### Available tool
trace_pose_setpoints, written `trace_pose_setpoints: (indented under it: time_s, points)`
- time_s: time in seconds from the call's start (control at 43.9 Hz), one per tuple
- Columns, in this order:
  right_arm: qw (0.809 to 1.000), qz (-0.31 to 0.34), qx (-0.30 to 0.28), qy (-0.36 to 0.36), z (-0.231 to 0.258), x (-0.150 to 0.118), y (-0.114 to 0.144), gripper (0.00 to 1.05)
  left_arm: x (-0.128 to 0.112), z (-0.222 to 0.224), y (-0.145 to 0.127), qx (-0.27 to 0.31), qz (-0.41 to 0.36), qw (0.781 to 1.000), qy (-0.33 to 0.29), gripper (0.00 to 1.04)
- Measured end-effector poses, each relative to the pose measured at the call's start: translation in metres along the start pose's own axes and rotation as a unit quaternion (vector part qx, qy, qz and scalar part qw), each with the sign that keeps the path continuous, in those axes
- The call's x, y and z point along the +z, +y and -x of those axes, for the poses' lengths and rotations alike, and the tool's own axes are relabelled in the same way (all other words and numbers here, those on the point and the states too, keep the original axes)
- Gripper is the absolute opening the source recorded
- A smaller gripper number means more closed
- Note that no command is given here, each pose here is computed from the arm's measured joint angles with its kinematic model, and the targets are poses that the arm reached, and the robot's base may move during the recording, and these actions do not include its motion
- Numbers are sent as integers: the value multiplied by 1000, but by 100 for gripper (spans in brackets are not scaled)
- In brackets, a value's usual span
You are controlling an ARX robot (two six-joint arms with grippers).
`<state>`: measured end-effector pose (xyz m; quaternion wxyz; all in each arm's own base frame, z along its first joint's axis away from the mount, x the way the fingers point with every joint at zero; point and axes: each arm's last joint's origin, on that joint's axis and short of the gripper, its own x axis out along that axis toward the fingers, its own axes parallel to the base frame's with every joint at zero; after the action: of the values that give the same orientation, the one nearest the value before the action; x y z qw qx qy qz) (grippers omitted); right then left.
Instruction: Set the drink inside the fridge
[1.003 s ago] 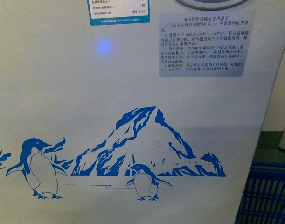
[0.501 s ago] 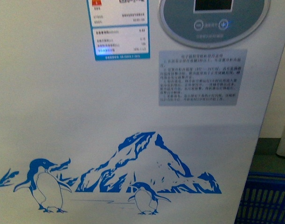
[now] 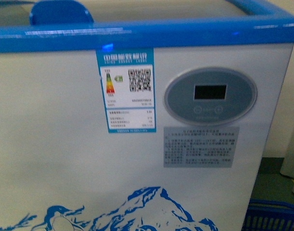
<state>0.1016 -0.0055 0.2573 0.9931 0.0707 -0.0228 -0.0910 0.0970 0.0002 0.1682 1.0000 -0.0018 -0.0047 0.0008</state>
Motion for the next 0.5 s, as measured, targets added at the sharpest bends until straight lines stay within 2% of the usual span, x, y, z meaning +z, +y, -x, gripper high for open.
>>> trace_pose_setpoints:
  time_s: [0.501]
  points:
    - [1000,0,0,0,0,0,0,45,0,0,0,0,0,1000,0,97]
